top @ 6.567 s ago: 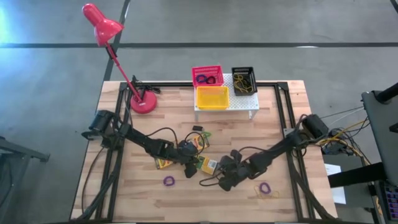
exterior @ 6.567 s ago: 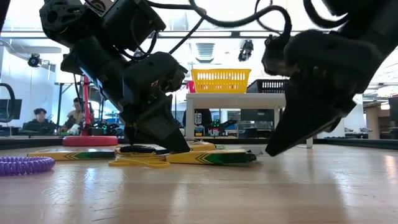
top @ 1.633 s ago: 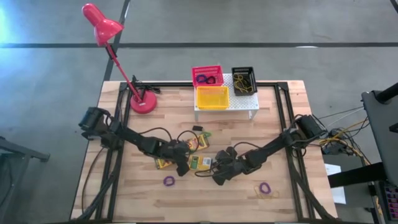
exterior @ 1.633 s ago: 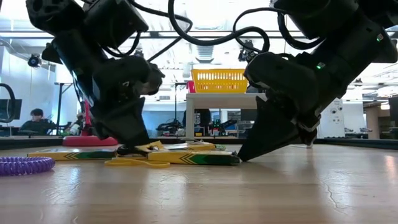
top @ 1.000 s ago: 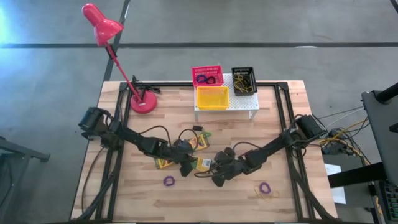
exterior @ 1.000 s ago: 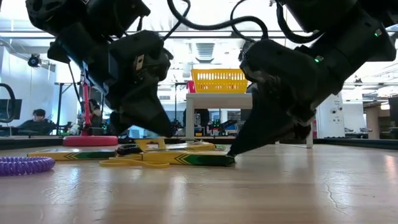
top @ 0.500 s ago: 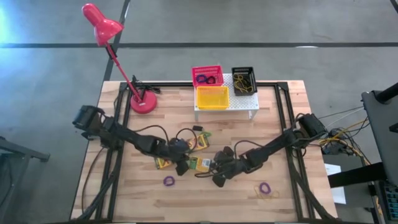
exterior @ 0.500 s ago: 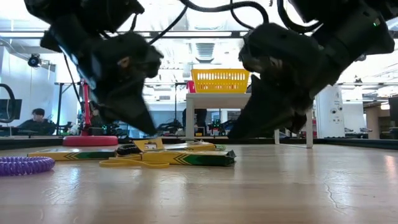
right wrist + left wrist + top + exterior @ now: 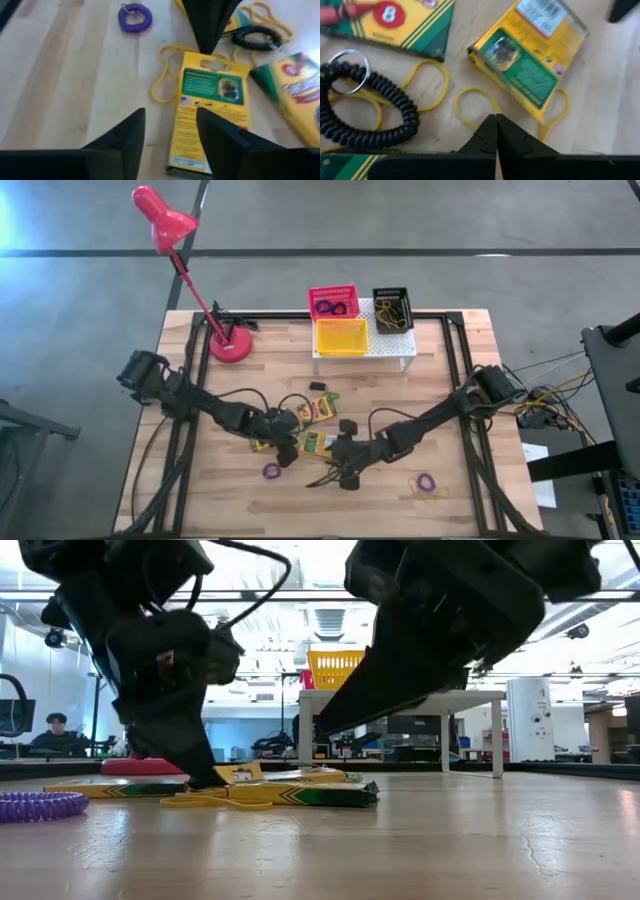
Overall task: Pick & Place Office Desk Supplies
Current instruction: Put the crayon box into the yellow bin on the shelf
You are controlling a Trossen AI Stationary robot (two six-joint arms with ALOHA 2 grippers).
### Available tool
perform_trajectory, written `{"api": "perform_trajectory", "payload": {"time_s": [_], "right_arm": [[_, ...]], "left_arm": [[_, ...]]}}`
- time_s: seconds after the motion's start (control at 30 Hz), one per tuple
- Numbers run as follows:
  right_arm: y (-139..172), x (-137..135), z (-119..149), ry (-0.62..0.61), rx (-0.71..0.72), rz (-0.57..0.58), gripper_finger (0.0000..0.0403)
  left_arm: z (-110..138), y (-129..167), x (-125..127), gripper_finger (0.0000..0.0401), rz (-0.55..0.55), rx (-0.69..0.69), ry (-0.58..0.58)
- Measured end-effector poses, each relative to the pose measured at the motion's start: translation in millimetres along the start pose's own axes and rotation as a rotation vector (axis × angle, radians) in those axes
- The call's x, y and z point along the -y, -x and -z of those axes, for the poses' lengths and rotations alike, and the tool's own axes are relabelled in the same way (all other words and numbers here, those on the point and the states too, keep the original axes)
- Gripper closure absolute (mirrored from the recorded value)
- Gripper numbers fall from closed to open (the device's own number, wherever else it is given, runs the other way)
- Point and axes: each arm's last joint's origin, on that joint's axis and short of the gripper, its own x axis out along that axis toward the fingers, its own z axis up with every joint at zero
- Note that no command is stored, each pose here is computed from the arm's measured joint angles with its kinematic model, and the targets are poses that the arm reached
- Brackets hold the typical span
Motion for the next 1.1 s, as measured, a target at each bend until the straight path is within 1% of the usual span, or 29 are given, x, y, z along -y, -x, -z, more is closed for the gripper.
{"api": "perform_trajectory", "payload": {"time_s": [0.07,0.13,0.23,0.37,0.4,0.5,0.53,0.57,0.63,0.73,0.83,0.97,1.03,1.1], "right_arm": [[2.4,-1.1,-5.1,0.024,-0.016,0.028,0.0212],[7.2,-2.9,-5.1,0.052,-0.057,0.062,0.0205],[10.9,-7.7,-0.9,0.087,-0.11,0.08,0.0203],[13.6,-12.1,5.9,0.091,-0.126,0.081,0.0208],[14.4,-13.0,7.7,0.088,-0.128,0.082,0.0211],[15.9,-15.0,12.9,0.084,-0.129,0.104,0.0218],[16.4,-15.4,13.7,0.077,-0.124,0.112,0.022],[17.2,-16.0,14.8,0.07,-0.121,0.119,0.0223],[17.5,-15.6,16.4,0.058,-0.124,0.124,0.0227],[17.6,-15.4,17.9,0.042,-0.127,0.126,0.0233],[17.5,-14.9,19.1,0.041,-0.13,0.127,0.0237],[17.6,-14.8,19.7,0.025,-0.133,0.13,0.0242],[17.6,-14.6,20.4,0.015,-0.135,0.131,0.0243],[17.6,-14.6,20.4,0.013,-0.135,0.131,0.0243]], "left_arm": [[0.5,0.9,1.6,0.0383,0.012,-0.006,-0.045],[1.1,3.8,4.1,0.0363,0.047,-0.025,-0.127],[0.8,8.6,10.0,0.0329,0.094,-0.019,-0.313],[6.6,11.2,20.6,0.0291,0.117,0.006,-0.682],[8.7,12.0,23.6,0.0286,0.118,0.023,-0.791],[16.2,13.6,28.8,0.028,0.077,0.057,-1.138],[17.6,14.1,30.4,0.028,0.067,0.069,-1.237],[18.4,14.5,31.9,0.0279,0.063,0.081,-1.329],[18.6,14.7,33.1,0.0279,0.061,0.096,-1.457],[17.9,14.7,32.8,0.0279,0.045,0.105,-1.581],[15.2,14.1,30.8,0.0279,0.011,0.109,-1.677],[10.7,12.9,26.0,0.0279,-0.013,0.096,-1.697],[9.4,12.8,24.9,0.0279,-0.065,0.1,-1.717],[7.2,12.7,24.8,0.0279,-0.079,0.112,-1.74]]}}
